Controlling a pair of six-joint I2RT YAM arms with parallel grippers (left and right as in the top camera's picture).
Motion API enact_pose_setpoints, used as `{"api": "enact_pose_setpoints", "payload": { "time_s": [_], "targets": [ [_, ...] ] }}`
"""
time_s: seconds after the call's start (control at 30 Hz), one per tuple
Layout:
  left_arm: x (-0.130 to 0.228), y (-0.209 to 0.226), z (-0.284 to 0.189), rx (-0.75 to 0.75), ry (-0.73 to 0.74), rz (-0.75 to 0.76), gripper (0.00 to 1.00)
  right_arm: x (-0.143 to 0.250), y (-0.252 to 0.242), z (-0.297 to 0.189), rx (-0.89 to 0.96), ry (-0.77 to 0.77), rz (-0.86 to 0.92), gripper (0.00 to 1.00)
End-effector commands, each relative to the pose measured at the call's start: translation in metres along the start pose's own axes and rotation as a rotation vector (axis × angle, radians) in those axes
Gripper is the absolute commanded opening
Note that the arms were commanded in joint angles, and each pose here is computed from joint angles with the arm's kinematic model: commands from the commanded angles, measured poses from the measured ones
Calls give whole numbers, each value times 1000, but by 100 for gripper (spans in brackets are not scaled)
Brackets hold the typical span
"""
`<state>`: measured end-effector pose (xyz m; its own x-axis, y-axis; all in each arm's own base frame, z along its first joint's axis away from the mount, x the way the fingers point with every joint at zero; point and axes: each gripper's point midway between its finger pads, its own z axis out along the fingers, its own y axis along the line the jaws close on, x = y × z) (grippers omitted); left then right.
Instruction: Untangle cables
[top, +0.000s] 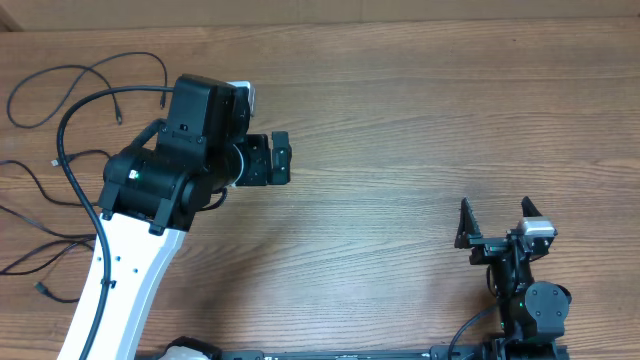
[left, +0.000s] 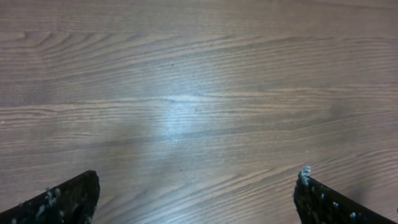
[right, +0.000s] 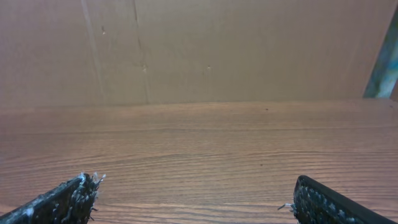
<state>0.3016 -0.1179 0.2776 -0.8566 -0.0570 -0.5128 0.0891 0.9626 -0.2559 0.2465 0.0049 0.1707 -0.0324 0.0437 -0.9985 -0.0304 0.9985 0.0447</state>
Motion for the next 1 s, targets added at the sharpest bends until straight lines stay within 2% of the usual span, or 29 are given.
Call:
{"api": "enact_pose_setpoints", "payload": {
  "time_s": [0.0,0.13,0.3,0.5,0.77,0.97],
  "targets": [
    [1,6,-1,-31,4,22,100,1,-3,0,12,-7,-5,100],
    [23,25,8,-95,34,14,100,1,-2,0,12,-7,-5,100],
    [46,45,20,-89,26,-34,99,1,-3,0,12,-7,-5,100],
    [91,71,22,-69,35,-132,100,1,-3,0,12,-7,-5,100],
    [110,88,26,-52,-140,-137,99,1,-3,0,12,-7,-5,100],
    [104,69,29,85,-370,85,100,1,-3,0,12,-7,-5,100]
  ]
}}
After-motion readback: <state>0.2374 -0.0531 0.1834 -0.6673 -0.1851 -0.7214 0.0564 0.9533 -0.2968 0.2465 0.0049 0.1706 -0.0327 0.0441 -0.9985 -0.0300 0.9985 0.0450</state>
